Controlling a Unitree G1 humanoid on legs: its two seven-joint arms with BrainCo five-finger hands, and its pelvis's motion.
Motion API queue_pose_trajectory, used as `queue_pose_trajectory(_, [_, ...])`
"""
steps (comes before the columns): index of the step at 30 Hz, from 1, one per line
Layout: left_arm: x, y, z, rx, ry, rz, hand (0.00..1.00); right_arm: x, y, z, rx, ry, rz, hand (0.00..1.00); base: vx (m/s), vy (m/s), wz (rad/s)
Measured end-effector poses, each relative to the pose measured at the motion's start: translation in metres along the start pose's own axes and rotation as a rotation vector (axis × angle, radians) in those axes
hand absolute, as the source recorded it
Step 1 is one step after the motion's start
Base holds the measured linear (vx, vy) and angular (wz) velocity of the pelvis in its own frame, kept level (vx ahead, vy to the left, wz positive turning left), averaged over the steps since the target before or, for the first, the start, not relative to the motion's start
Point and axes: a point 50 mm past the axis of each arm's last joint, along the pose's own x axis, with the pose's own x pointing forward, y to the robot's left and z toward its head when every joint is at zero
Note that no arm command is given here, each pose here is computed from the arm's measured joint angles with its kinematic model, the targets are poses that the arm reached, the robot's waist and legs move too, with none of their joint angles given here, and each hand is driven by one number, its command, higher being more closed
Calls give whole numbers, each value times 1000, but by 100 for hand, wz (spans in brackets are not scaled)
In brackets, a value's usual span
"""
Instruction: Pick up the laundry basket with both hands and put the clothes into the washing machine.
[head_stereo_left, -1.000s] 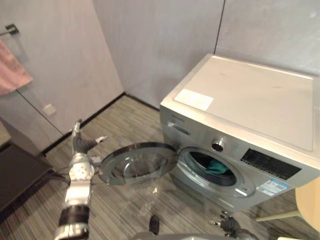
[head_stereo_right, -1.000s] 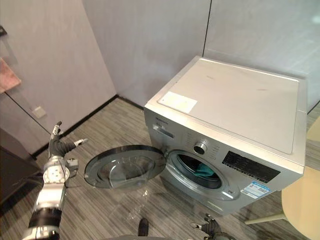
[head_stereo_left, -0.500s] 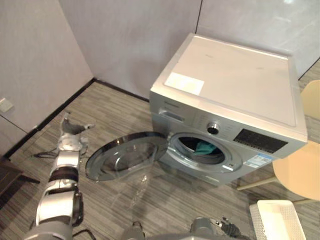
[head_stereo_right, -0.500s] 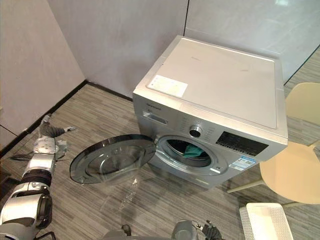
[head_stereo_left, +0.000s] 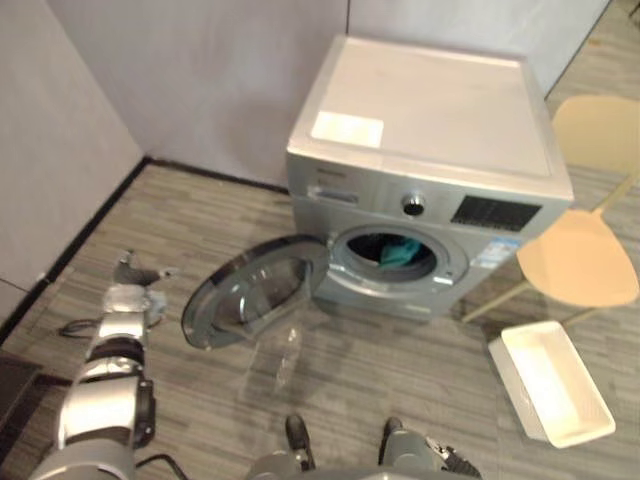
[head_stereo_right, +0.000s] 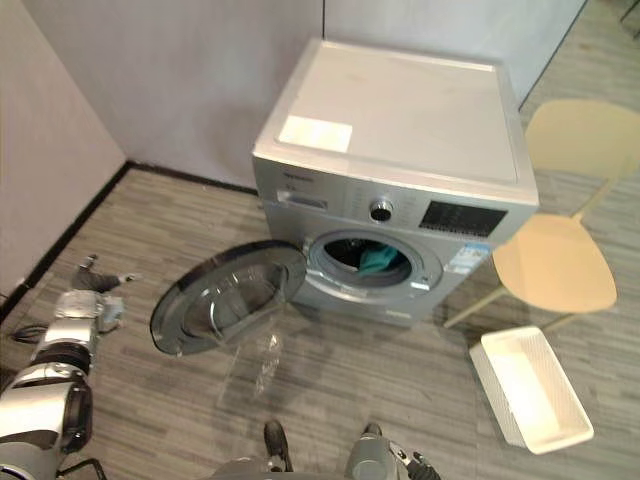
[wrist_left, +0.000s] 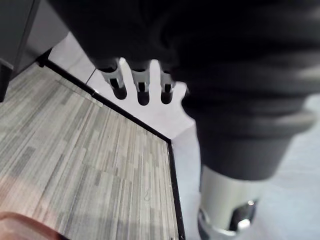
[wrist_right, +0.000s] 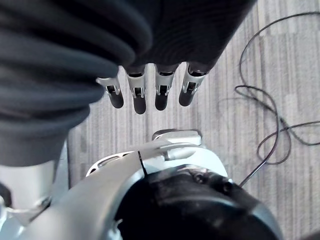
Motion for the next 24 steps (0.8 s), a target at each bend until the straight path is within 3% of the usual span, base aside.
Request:
queue_pose_trajectory(7, [10,56,106,-106,-226,144,0,-1,10,57,-105,-235,63,0,-110,-214,-12])
queue_pose_trajectory(15, [-2,52,181,-170,-392,114,0,-12,41,98,-128,-437,173,0,-5,-30,-1])
queue_pose_trajectory(19, [-23,61,243,-292,-541,118,0,-26,54,124,-119,-573,223,0,0,7,-4])
queue_pose_trajectory(24, [-35,64,267,-412,-596,112,0,-44,64,145,-120,-705,267,0,12,28,-21])
